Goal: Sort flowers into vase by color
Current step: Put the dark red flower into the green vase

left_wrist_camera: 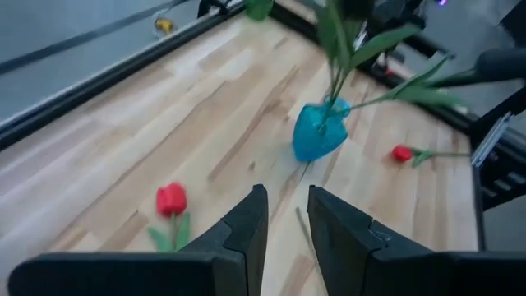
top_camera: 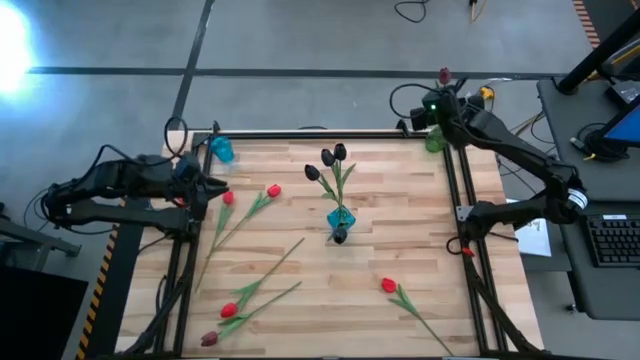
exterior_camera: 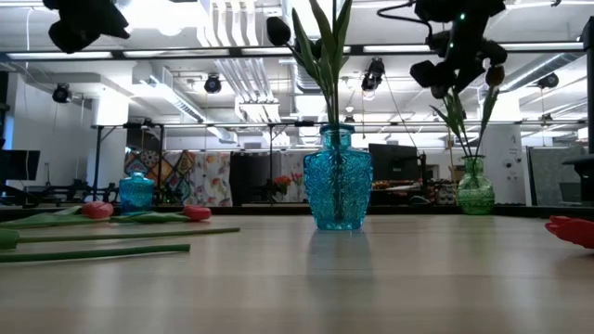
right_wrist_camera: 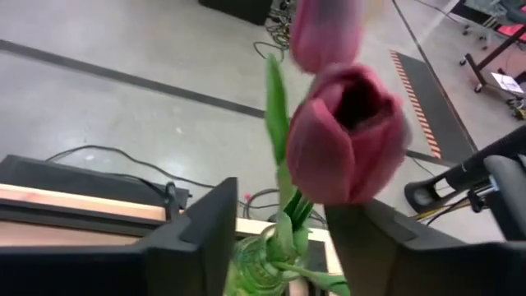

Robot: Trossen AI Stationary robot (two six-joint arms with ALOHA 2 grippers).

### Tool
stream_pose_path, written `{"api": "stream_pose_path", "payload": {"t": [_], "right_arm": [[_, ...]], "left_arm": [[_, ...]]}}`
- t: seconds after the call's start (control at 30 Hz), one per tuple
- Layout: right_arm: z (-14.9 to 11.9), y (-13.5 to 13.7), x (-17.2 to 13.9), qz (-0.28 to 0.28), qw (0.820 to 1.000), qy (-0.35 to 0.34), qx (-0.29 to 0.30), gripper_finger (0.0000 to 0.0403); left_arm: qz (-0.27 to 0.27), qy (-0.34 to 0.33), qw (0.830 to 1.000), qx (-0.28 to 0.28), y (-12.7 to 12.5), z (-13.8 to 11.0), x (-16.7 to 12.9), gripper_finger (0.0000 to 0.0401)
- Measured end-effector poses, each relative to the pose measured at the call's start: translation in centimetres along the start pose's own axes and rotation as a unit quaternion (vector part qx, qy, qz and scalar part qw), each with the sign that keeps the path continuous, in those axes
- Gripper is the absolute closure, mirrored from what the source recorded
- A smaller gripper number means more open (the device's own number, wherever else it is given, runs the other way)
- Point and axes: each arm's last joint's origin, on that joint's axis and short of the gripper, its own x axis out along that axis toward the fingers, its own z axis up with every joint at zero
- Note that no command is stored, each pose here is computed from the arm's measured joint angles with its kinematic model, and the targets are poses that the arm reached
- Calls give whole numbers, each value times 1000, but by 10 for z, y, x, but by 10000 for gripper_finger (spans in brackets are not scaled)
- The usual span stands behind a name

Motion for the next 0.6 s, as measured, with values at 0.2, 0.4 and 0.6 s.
{"api": "stream_pose_path", "payload": {"t": [0.2,0.4,0.6], "right_arm": [[7,-11,-17,58,997,58,-3,160],[-7,-18,-26,103,980,168,-7,115],[-17,-25,-37,150,958,243,-18,95]], "left_arm": [[48,33,997,-44,6,-9,0,319],[48,39,995,-77,7,-12,4,288],[-13,101,987,-121,4,-19,10,242]]}}
